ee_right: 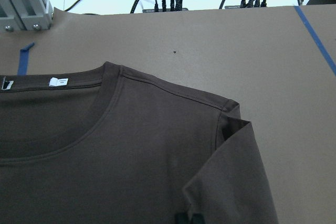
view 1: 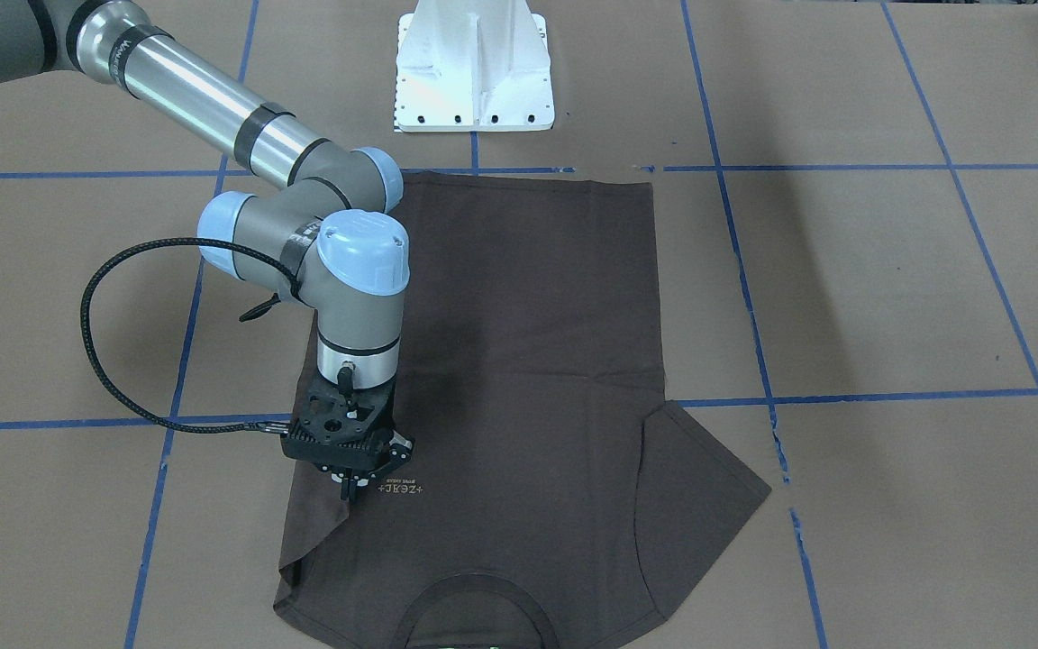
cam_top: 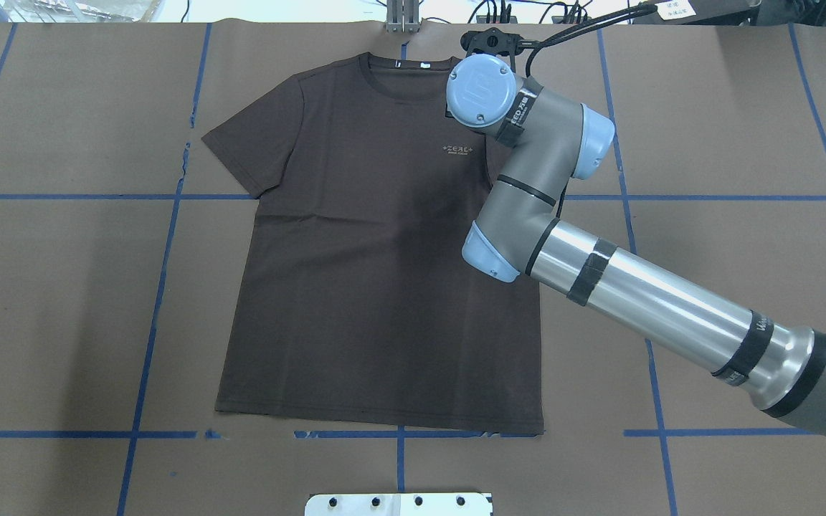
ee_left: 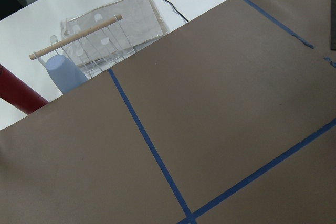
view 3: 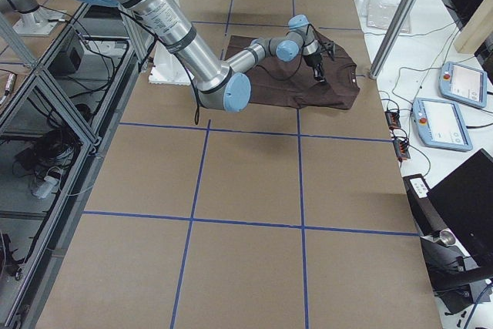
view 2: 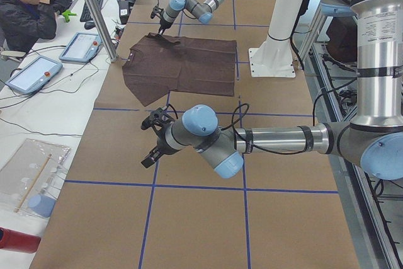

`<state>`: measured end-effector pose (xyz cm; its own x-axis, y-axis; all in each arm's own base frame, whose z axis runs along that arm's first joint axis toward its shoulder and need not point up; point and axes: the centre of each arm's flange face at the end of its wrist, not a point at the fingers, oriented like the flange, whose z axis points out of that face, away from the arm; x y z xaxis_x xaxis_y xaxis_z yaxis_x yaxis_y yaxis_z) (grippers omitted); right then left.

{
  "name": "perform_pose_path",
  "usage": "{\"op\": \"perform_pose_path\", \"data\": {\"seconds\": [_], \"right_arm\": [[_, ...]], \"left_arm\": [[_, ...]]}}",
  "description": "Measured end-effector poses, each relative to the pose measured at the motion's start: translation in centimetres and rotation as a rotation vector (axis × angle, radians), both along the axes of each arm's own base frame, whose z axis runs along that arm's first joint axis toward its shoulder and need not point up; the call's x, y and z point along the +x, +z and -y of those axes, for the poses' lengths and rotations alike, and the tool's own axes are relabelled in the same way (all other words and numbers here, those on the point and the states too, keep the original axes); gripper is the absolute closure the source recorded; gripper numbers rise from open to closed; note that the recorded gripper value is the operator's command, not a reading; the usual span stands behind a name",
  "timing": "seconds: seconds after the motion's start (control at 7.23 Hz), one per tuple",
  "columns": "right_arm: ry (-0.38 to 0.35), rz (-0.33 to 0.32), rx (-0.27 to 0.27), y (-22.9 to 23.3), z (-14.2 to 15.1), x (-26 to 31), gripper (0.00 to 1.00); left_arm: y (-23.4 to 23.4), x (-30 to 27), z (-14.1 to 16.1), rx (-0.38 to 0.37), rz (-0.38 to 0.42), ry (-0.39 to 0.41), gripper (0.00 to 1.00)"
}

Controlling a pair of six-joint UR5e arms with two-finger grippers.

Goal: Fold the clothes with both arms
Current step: 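Fold the grasped sleeve inward across the shirt body with the right gripper, then release the sleeve and raise the right gripper while the left gripper approaches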

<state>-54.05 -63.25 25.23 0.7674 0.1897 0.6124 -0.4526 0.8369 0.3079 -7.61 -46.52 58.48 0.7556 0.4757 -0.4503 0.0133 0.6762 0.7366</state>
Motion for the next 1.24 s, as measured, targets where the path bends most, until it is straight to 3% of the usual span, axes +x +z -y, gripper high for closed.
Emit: {"op": "perform_pose_path", "data": {"seconds": [0.14, 0.28, 0.69, 0.97, 1.24], "right_arm": [[-0.007, 0.005, 0.005, -0.7, -0.3, -0.7, 0.56], [-0.014, 0.007, 0.010, -1.1, -0.7, -1.3, 0.01], [-0.021, -0.023, 0.052, -1.6, -1.5, -2.2, 0.00], [-0.126, 0.009, 0.024, -2.0, 1.6, 2.5, 0.00], [-0.259, 0.051, 0.039, -0.4, 4.0, 11.3, 0.00]], "left_arm": [[0.0, 0.0, 0.0, 0.000, 0.000, 0.000, 0.00], [0.1, 0.0, 0.0, -0.001, 0.000, 0.000, 0.00], [-0.3, 0.0, 0.4, 0.007, 0.000, 0.000, 0.00], [-3.9, 1.3, 3.5, 0.013, -0.058, -0.024, 0.00], [-9.1, 7.3, 7.5, 0.025, -0.140, 0.026, 0.00]]}}
